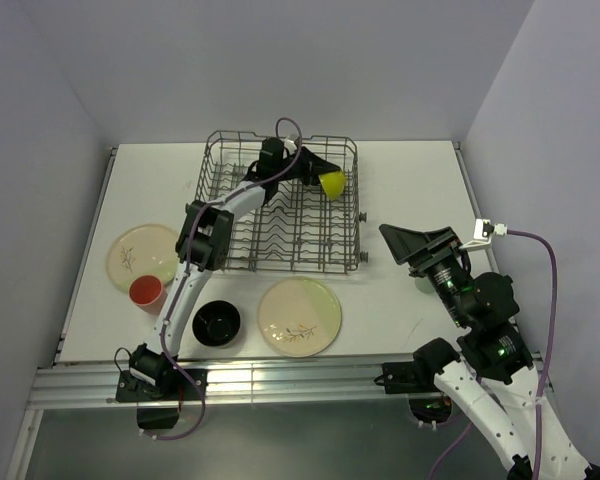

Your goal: Load the mixed dishes into the dish rack

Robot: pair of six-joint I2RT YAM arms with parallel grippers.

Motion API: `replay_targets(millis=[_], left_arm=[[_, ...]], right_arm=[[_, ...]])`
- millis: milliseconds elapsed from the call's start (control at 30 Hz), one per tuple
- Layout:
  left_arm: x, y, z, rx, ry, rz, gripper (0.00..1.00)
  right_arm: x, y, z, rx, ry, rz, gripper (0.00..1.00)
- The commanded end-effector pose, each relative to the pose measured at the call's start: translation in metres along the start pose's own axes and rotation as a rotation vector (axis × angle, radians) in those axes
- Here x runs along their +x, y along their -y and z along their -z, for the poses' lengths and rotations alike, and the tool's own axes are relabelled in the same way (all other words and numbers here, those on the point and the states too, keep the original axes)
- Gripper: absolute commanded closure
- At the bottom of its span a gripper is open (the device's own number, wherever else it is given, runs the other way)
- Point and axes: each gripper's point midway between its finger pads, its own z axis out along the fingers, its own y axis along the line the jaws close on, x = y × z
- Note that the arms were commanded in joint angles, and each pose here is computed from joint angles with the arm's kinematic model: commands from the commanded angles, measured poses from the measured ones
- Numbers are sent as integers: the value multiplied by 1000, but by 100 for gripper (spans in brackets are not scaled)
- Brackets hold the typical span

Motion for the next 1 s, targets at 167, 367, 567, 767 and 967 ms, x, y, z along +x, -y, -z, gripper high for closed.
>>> replay_targets(millis=[167,367,567,767,967], left_arm=[[13,24,-2,79,-73,-60,100],[14,-2,4,11,-55,-7,92],[12,-21,11,-48,-33,24,76],[11,-29,24,-133,22,-5,56],[7,-39,38,-197,53,-9,40]], right_arm=[[-12,-8,3,-20,45,-1,0],[-15,-13,6,-35,52,0,0],[-15,-16,7,-44,50,-5,0],[-16,-17,9,-48,55,-8,0],[-16,-19,9,-57,51,-14,0]])
